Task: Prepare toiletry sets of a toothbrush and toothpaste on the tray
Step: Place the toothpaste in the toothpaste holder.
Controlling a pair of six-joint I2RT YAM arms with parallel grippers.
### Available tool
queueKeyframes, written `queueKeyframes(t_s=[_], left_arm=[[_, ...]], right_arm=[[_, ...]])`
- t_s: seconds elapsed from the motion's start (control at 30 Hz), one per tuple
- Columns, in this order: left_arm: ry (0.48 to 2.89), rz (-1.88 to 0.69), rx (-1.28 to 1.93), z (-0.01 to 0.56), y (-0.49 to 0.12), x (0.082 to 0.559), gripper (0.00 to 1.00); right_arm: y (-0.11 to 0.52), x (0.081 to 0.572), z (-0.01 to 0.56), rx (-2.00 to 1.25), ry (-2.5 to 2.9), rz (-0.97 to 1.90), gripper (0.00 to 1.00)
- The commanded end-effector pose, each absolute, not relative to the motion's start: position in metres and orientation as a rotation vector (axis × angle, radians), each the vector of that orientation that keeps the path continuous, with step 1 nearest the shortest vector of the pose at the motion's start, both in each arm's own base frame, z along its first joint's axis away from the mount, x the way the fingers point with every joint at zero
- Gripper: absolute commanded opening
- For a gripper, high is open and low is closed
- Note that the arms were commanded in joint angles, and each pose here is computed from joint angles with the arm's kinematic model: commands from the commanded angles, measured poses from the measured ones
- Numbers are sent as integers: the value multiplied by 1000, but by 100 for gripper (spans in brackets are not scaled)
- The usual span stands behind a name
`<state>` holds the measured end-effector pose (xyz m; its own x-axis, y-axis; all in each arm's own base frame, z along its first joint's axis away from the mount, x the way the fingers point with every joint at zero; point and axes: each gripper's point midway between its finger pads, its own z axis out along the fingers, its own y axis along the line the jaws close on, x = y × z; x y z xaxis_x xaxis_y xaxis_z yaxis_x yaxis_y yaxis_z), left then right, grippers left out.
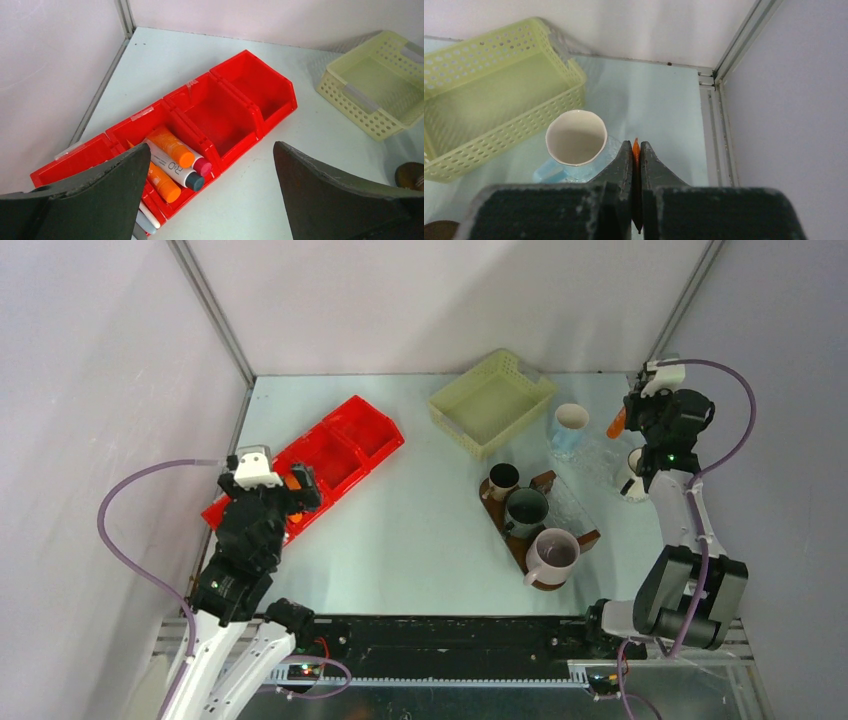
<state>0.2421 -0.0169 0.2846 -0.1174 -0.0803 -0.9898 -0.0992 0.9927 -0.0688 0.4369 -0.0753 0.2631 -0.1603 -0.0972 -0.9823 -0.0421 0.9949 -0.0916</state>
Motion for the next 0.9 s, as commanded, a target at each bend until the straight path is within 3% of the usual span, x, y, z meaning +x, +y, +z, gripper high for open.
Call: queueKeyframes(t_s=[0.0,0.87], left_arm=[[1628,61,-173,298,-4,244,100],[1649,82,-175,288,0,254,100]], right_arm=[[-77,456,306,-225,1578,-59,0],[-77,477,252,-356,1689,76,0]])
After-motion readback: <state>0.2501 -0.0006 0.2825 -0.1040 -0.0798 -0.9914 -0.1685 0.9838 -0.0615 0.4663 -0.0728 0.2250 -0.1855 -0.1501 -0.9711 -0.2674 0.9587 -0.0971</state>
